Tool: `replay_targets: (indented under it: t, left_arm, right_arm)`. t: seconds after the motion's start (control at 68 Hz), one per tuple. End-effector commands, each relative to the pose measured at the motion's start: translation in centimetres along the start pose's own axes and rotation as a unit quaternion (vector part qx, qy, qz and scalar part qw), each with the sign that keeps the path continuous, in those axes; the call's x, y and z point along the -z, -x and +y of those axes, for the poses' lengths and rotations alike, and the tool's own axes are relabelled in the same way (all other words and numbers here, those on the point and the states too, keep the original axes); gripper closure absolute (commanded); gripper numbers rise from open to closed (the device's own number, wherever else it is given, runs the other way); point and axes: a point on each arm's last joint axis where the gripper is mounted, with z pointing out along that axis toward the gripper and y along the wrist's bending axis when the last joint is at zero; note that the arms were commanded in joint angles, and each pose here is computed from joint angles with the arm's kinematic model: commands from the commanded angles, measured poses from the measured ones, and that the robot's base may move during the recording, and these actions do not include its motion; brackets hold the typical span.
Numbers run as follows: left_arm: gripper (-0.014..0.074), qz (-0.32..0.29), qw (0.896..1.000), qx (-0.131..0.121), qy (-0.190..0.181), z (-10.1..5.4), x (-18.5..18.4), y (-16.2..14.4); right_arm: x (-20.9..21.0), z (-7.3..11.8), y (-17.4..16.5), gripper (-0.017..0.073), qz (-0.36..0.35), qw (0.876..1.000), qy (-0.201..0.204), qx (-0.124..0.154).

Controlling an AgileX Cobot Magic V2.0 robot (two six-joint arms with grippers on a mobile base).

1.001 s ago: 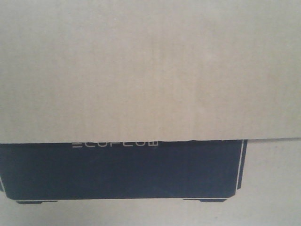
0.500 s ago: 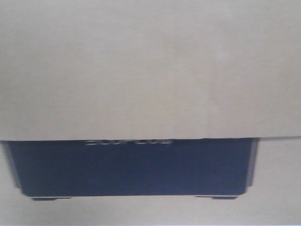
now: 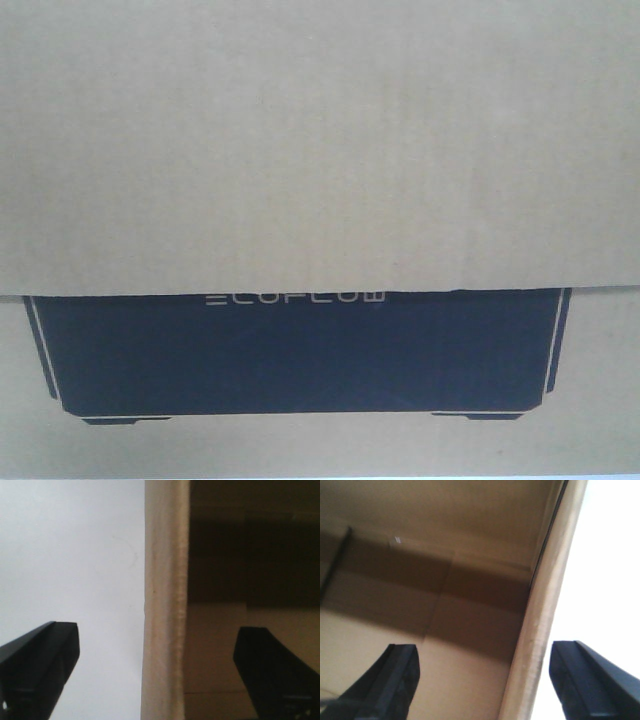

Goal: Grab box from left shelf to table start
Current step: 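Open both grippers and release the box walls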

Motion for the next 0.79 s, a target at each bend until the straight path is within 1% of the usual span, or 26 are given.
replay_targets:
  t: [0.0, 0.044, 0.103, 0.147, 0.265, 0.324, 0.338, 0.383, 0.427, 0.486, 0.544, 0.603, 0.78]
  left_arm:
    - [0.0071, -0.082, 0.997, 0.000, -0.014, -0.5, 4.0, 0.3]
    - [0.0088, -0.103, 0.995, -0.003, -0.015, -0.5, 5.4, -0.2]
    - [0.0120, -0.128, 0.992, -0.007, -0.012, -0.5, 7.0, -0.8]
    - [0.0153, -0.147, 0.989, -0.012, -0.006, -0.4, 8.1, -1.3]
    - [0.0278, -0.196, 0.980, -0.024, 0.013, 0.0, 10.6, -2.9]
    - [0.0352, -0.218, 0.975, -0.027, 0.016, 0.1, 11.7, -4.1]
    - [0.0372, -0.224, 0.974, -0.028, 0.018, 0.2, 11.9, -4.3]
    - [0.0436, -0.236, 0.971, -0.030, 0.021, 0.3, 12.3, -5.3]
    - [0.0515, -0.246, 0.969, -0.032, 0.023, 0.5, 12.6, -6.4]
    - [0.0621, -0.258, 0.965, -0.033, 0.023, 0.6, 12.8, -7.9]
    - [0.0704, -0.264, 0.964, -0.033, 0.023, 0.7, 12.4, -9.1]
    - [0.0682, -0.275, 0.961, -0.034, 0.022, 0.9, 11.9, -10.6]
    - [0.0685, -0.314, 0.948, -0.035, 0.018, 1.5, 10.0, -15.0]
  right_arm:
    - [3.5, 0.6, 1.3, -0.0059, -0.082, 0.997, -0.002, 0.007]
    - [4.4, 0.7, 1.2, -0.0043, -0.095, 0.995, -0.004, 0.007]
    - [5.6, 0.7, 0.9, 0.0011, -0.111, 0.994, -0.007, 0.006]
    - [6.6, 0.8, 0.6, 0.0067, -0.122, 0.992, -0.011, 0.006]
    - [9.2, 0.8, -0.6, 0.0300, -0.158, 0.987, -0.034, 0.016]
    - [10.1, 0.8, -1.5, 0.0421, -0.173, 0.983, -0.049, 0.025]
    - [10.5, 0.8, -1.8, 0.0466, -0.179, 0.982, -0.052, 0.027]
    - [10.9, 0.8, -2.5, 0.0524, -0.189, 0.980, -0.060, 0.033]
    - [11.3, 0.9, -3.6, 0.0495, -0.199, 0.977, -0.064, 0.035]
    - [11.4, 0.9, -5.2, 0.0505, -0.211, 0.975, -0.066, 0.036]
    - [11.3, 0.9, -6.7, 0.0503, -0.221, 0.972, -0.068, 0.036]
    - [10.8, 0.9, -8.3, 0.0503, -0.228, 0.971, -0.069, 0.035]
    - [10.5, 0.9, -13.4, 0.0503, -0.277, 0.957, -0.075, 0.037]
